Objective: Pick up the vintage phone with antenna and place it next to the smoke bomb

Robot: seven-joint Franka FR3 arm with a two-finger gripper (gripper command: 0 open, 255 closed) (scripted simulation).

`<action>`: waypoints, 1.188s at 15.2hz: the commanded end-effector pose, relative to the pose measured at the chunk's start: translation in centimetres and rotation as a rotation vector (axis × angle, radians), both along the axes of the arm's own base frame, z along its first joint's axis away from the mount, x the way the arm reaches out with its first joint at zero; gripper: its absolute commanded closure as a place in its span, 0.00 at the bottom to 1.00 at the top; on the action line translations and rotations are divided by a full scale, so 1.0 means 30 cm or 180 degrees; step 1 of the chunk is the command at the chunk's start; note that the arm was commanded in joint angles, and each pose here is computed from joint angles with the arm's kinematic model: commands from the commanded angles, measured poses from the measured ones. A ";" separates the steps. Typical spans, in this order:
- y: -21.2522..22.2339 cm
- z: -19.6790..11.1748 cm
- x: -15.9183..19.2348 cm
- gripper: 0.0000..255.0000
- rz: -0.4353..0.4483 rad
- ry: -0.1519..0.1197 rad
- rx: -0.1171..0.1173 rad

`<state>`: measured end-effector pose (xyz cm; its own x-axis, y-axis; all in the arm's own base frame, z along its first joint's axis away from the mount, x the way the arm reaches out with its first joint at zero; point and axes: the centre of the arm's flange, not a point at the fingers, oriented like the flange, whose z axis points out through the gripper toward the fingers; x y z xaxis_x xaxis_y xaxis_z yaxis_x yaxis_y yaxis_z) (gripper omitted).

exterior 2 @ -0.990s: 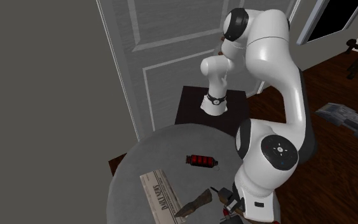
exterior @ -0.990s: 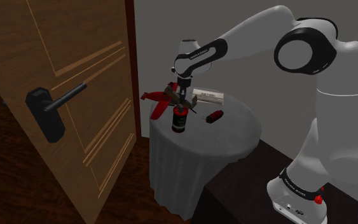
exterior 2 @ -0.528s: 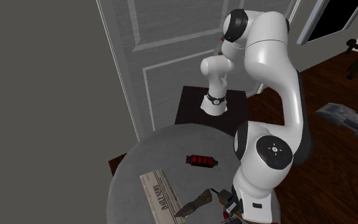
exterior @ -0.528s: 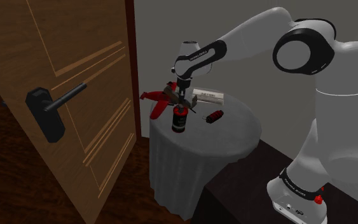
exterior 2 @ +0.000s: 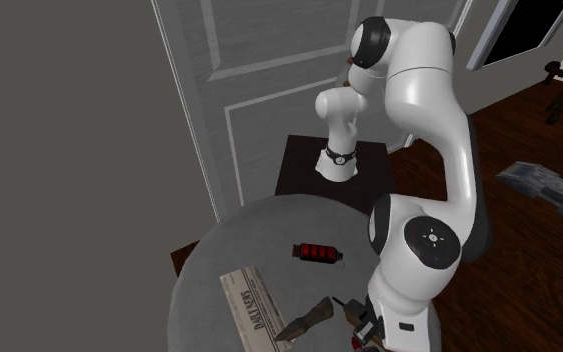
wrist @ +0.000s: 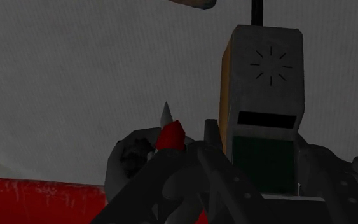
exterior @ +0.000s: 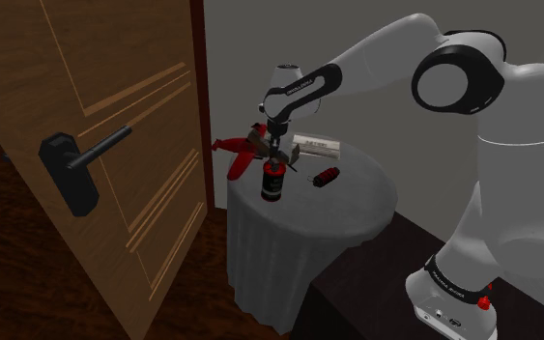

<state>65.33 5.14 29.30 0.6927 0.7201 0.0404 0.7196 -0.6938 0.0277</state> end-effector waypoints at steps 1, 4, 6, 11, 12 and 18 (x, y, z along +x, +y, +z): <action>-0.007 -0.134 -0.023 1.00 -0.0008 0.0215 -0.0072; -0.045 -0.125 -0.051 0.00 -0.0008 0.0214 -0.0072; -0.043 -0.120 -0.041 0.00 -0.0009 0.0214 -0.0072; -0.005 0.032 -0.020 0.00 -0.0008 0.0215 -0.0072; -0.005 0.032 -0.020 0.00 -0.0008 0.0215 -0.0072; -0.005 0.032 -0.020 0.00 -0.0008 0.0215 -0.0072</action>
